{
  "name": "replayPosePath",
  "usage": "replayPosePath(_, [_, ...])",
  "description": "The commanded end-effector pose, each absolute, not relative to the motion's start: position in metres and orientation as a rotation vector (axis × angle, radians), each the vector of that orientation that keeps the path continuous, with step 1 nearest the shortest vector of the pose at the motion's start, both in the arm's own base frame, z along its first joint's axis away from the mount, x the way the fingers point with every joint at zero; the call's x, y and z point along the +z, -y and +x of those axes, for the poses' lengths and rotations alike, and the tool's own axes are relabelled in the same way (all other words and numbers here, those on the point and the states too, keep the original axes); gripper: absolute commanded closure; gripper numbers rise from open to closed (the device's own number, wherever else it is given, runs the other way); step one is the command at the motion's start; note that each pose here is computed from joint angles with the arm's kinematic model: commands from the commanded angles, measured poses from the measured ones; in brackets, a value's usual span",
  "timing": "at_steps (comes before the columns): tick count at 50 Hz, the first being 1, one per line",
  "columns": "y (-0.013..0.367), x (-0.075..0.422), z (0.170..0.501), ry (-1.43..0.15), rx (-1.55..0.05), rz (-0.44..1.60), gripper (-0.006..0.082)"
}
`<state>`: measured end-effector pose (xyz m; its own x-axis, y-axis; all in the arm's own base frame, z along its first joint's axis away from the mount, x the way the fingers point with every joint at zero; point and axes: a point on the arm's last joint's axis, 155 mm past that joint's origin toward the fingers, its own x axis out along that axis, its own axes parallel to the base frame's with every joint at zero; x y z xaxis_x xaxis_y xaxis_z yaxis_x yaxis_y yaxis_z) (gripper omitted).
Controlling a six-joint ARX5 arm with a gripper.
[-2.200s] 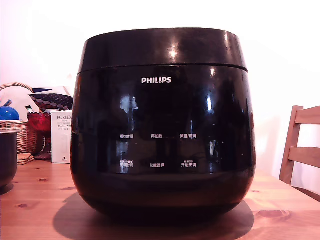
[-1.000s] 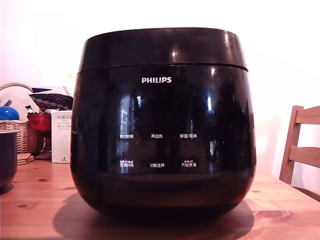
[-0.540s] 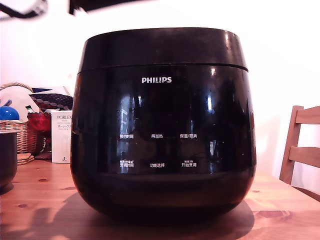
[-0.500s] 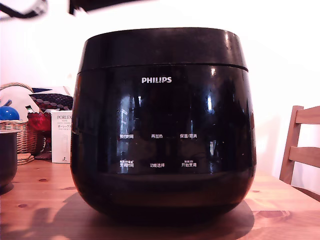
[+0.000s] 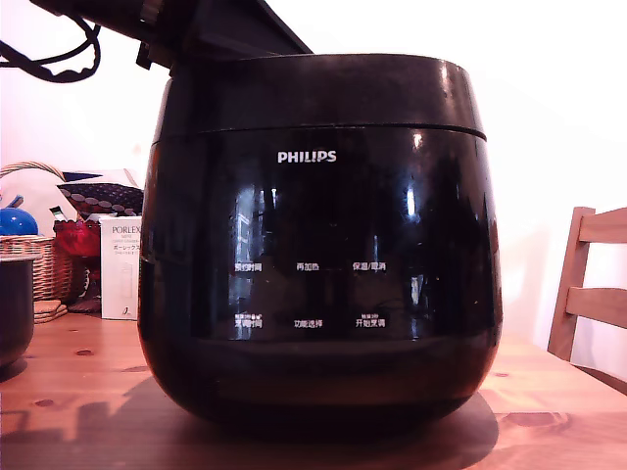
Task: Open the rice cooker by pressing the large metal button on the top of its lid with medium force
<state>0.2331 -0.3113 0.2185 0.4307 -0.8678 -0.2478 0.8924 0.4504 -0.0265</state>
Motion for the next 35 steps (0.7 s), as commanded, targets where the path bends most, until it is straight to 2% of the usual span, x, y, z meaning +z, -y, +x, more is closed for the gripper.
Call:
replayPosePath(1, [0.311, 0.184, 0.228, -0.339, -1.109, 0.155, 0.0787])
replayPosePath(14, [0.315, 0.147, 0.216, -0.467, -1.135, 0.208, 0.0787])
replayPosePath(23, [0.305, 0.128, 0.216, -0.540, -1.095, 0.246, 0.0787])
replayPosePath(35, [0.303, 0.130, 0.222, -0.510, -1.078, 0.277, 0.0787])
